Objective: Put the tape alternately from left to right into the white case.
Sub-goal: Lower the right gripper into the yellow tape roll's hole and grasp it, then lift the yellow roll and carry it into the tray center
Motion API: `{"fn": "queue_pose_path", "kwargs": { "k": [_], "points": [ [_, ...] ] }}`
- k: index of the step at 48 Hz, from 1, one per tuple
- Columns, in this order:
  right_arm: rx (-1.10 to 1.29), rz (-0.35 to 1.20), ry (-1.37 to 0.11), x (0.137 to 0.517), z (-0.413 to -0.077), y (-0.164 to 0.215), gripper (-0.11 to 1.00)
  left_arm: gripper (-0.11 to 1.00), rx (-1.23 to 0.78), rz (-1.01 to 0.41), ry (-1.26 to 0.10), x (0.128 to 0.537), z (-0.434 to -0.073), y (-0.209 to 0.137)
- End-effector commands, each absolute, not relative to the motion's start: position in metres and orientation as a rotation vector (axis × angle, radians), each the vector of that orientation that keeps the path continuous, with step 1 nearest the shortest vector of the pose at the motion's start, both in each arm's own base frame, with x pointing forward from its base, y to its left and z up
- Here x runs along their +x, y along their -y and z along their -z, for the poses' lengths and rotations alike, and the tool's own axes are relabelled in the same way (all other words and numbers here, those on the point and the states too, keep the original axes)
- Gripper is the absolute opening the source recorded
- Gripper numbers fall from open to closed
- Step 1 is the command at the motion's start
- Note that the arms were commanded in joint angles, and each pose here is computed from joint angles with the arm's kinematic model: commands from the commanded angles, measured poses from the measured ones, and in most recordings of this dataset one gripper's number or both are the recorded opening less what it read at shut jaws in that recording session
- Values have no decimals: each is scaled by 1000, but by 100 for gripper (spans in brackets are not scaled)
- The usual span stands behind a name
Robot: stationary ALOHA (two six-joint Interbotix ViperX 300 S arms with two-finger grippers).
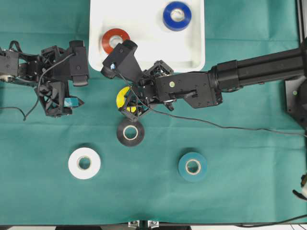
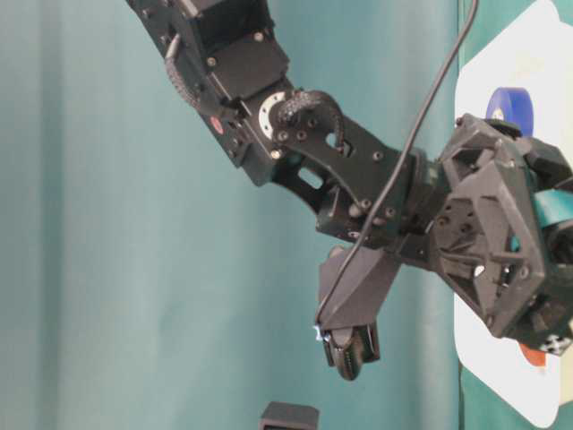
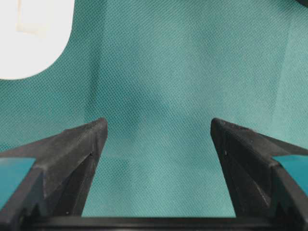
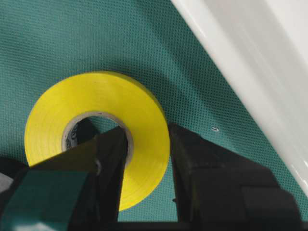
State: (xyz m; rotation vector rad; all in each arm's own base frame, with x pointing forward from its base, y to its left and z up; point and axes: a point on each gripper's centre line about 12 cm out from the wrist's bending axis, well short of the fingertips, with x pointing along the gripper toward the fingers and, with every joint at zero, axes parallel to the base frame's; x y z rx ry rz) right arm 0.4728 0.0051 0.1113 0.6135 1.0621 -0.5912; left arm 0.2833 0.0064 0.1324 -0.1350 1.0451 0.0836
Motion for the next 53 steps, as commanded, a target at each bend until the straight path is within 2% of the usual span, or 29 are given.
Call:
{"fn": "queue_pose_path", "kwargs": {
  "k": [1,21,43,53],
  "points": [
    [631,553,-992,480,-142,-9,26,82,-132,-78,-1010,286,-141,-6],
    [641,513,-924,475,-184,-15,26,82,-135,-78,-992,280,-147,-5],
    [622,526,-918,470,-199,-12,26,82,-134,-78,-992,279,-146,-5],
    [592,569,-908,464,-213,4,26,82,-134,-78,-992,279,-146,-5]
  ]
}}
